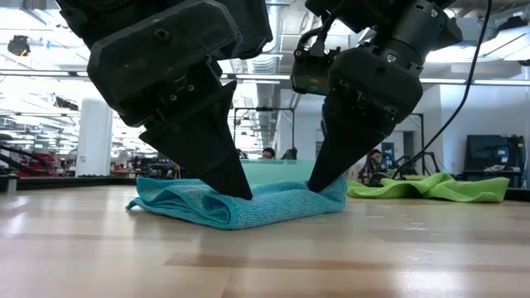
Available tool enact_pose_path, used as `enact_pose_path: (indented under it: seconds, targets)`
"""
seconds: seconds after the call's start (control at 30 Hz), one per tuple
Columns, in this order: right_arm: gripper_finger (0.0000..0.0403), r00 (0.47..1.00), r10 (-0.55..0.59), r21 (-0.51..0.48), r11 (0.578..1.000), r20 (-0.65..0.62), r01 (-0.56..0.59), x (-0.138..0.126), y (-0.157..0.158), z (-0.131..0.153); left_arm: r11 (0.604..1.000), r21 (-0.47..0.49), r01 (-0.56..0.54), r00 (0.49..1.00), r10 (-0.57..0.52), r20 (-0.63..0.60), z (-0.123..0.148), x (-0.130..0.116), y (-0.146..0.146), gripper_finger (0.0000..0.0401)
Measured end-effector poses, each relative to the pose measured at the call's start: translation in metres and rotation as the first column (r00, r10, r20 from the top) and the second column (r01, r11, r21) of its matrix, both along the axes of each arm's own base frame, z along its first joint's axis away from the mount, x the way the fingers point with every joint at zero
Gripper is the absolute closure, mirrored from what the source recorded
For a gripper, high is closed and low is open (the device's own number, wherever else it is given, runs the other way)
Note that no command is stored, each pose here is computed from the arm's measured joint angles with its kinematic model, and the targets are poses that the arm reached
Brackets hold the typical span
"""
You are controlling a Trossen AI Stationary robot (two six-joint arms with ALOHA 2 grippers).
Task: Roll microfiber towels into tight, uniform cylinder then place into a basket
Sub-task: Roll the blue microfiber cloth
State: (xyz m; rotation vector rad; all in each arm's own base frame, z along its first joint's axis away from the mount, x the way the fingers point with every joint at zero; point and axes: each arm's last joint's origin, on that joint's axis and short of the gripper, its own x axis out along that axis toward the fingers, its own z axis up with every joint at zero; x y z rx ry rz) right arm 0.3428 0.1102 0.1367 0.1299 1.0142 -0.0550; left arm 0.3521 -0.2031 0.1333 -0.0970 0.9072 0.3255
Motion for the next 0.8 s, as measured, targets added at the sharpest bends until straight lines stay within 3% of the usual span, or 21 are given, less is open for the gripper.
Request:
enact_pose_path:
  seconds: [0.23, 0.5, 0.63, 0.8]
  targets:
    - [0.0269, 1.0, -0.007, 0.043, 0.999, -0.001, 0.007, 0.002, -0.01, 0.008, 1.0, -0.007, -0.009, 1.0, 0.009, 0.001, 0.0, 0.001, 0.001, 0.0299]
    - [0.0274, 0.999, 0.015, 0.037, 0.999, 0.041, -0.017, -0.008, -0.015, 0.042, 1.0, -0.009, -0.017, 1.0, 0.017, -0.004, 0.0, 0.0, 0.002, 0.0299]
    - [0.0281, 0.992, 0.089, -0.011, 0.996, 0.087, -0.089, -0.015, -0.004, 0.053, 1.0, -0.008, -0.018, 1.0, 0.018, -0.004, 0.0, 0.0, 0.002, 0.0299]
    - [0.0284, 0.96, 0.238, -0.121, 0.968, 0.144, -0.222, -0.019, 0.019, 0.039, 1.0, 0.003, -0.019, 1.0, 0.019, -0.015, -0.001, -0.001, 0.003, 0.0299]
